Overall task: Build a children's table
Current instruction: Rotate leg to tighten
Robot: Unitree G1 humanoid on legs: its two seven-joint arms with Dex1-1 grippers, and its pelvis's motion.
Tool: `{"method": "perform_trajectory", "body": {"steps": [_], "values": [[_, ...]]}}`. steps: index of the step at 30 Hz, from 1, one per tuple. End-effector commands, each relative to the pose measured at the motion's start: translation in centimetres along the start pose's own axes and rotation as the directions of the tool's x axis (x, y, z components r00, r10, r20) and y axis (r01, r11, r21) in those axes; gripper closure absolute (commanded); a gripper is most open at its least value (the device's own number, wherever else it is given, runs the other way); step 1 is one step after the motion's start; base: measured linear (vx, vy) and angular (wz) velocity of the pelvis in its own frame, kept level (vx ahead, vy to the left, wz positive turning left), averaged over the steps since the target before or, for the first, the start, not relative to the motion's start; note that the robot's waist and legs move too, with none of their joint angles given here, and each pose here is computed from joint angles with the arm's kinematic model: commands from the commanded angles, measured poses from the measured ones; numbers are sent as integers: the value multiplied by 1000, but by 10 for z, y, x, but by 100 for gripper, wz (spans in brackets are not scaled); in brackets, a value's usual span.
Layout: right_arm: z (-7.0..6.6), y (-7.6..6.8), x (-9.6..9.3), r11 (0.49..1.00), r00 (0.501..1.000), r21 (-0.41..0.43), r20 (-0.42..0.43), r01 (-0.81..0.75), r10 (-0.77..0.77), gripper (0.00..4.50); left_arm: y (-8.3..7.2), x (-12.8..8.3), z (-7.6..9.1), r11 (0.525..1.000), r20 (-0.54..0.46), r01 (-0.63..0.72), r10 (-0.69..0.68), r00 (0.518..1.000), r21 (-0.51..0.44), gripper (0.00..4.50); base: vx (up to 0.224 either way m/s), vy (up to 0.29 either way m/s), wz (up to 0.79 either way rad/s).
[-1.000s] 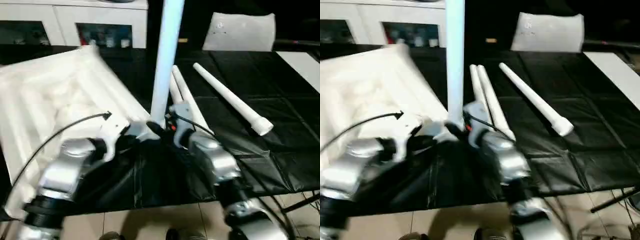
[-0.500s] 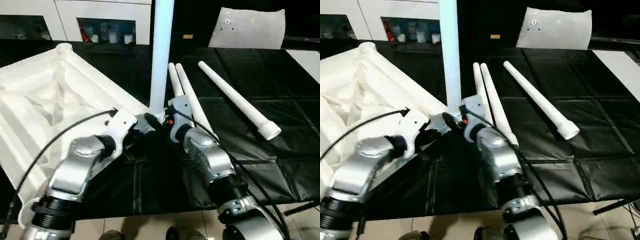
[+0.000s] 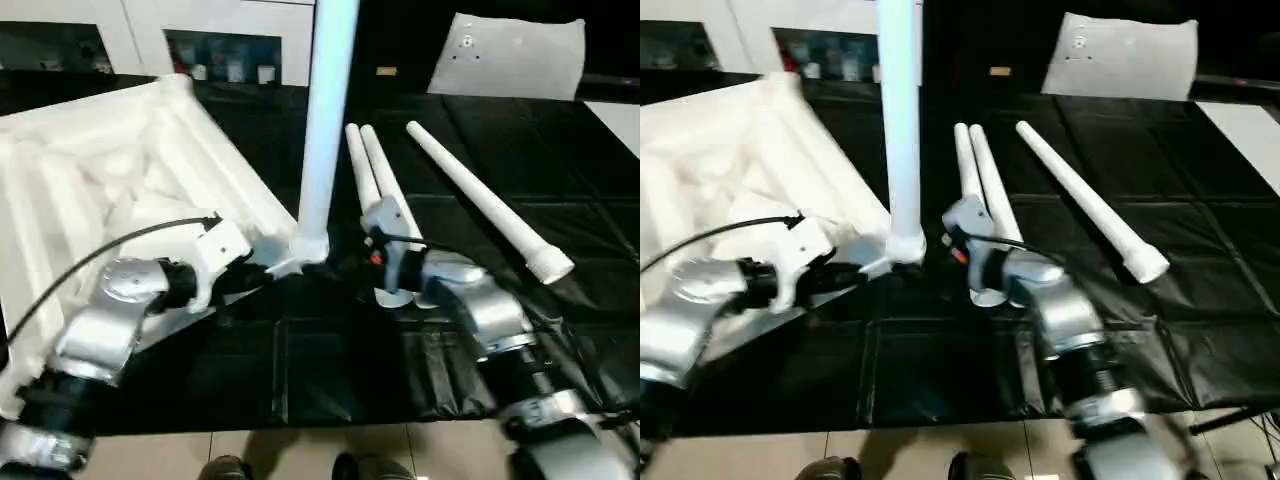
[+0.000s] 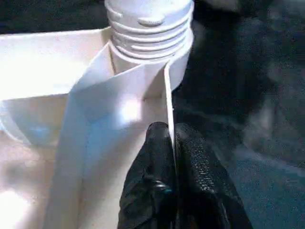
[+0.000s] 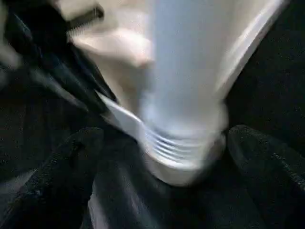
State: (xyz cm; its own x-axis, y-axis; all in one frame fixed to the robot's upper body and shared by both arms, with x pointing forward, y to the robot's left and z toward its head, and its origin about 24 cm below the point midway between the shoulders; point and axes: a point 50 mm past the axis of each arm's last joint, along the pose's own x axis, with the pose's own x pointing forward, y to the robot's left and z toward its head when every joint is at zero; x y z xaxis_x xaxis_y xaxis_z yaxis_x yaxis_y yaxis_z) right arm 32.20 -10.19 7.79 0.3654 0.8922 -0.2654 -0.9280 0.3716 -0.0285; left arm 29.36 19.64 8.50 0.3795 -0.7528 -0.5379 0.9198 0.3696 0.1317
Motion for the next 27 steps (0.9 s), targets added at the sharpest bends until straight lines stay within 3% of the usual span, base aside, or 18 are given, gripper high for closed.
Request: {"method": "perform_trajectory", "body": {"steps": [1,8,9,13,18,27], "values": [[4,0,4,997,998,-53,-29,-61,59,1,-11,9,5,980,-14,193,-193,981,56,450,0,0,0],[4,0,11,990,991,-45,-38,-132,130,1,-10,4,3,950,-85,299,-291,953,92,450,0,0,0],[4,2,11,988,988,-34,-32,-152,151,28,-9,4,3,948,-86,303,-296,951,95,450,0,0,0],[3,5,15,980,980,-19,-27,-200,199,38,-6,4,3,944,-93,313,-304,948,102,450,0,0,0],[3,6,18,975,975,-9,-12,-222,222,105,-4,5,4,935,-103,335,-324,940,114,450,0,0,0],[4,6,19,972,972,-10,3,-234,234,166,-4,4,2,930,-111,348,-336,935,116,450,0,0,0]]}}
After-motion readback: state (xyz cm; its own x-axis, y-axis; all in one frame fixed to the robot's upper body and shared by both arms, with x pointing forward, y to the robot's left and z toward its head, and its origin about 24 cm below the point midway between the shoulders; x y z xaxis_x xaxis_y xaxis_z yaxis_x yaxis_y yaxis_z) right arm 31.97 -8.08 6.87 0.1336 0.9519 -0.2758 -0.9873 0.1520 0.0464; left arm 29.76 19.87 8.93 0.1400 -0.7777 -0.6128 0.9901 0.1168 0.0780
